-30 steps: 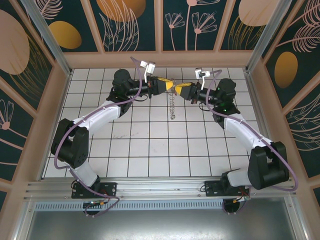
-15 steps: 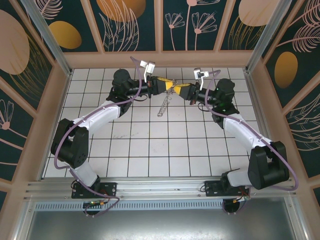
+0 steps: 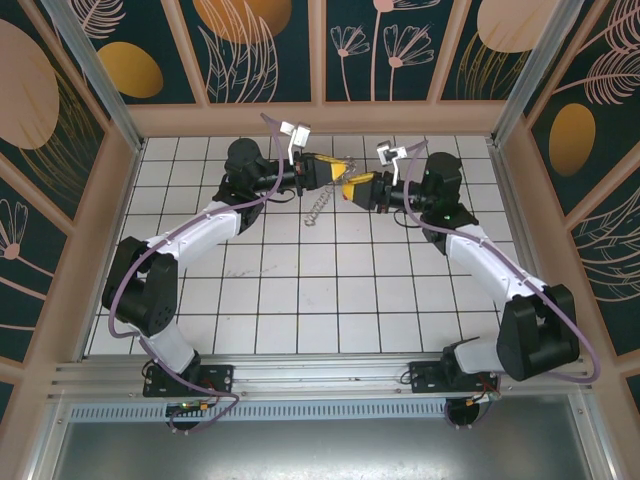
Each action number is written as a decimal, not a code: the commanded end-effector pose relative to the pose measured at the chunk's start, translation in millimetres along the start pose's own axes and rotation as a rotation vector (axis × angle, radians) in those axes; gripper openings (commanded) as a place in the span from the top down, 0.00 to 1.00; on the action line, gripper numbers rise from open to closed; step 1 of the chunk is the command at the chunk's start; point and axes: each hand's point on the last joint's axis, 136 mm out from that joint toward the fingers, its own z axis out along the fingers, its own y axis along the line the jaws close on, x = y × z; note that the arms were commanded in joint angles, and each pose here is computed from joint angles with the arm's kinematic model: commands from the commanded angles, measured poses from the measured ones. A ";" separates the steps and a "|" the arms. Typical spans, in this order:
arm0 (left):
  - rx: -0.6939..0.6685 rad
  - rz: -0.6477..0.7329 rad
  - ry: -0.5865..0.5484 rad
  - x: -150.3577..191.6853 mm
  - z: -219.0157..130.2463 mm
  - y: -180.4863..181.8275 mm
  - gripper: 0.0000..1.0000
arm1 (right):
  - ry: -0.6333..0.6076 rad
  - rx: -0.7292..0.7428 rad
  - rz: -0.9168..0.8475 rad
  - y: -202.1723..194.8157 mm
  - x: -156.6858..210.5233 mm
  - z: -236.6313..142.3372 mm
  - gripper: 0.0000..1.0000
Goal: Put the keys on the keyring
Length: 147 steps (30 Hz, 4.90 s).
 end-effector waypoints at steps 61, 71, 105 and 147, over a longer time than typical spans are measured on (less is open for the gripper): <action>-0.036 -0.138 -0.153 -11.8 -2.6 16.3 1.00 | -0.335 0.071 0.194 -16.8 -58.7 4.3 0.62; -0.035 -0.130 -0.155 -13.7 -2.3 15.1 1.00 | -0.314 0.052 0.209 -15.9 -50.3 7.5 0.65; -0.027 -0.123 -0.144 -13.1 -1.5 13.5 1.00 | -0.323 0.073 0.221 -22.1 -51.5 -1.8 0.66; -0.281 0.091 0.067 -16.4 -11.8 30.9 0.43 | 0.014 0.109 0.010 -53.3 -24.9 -12.7 1.00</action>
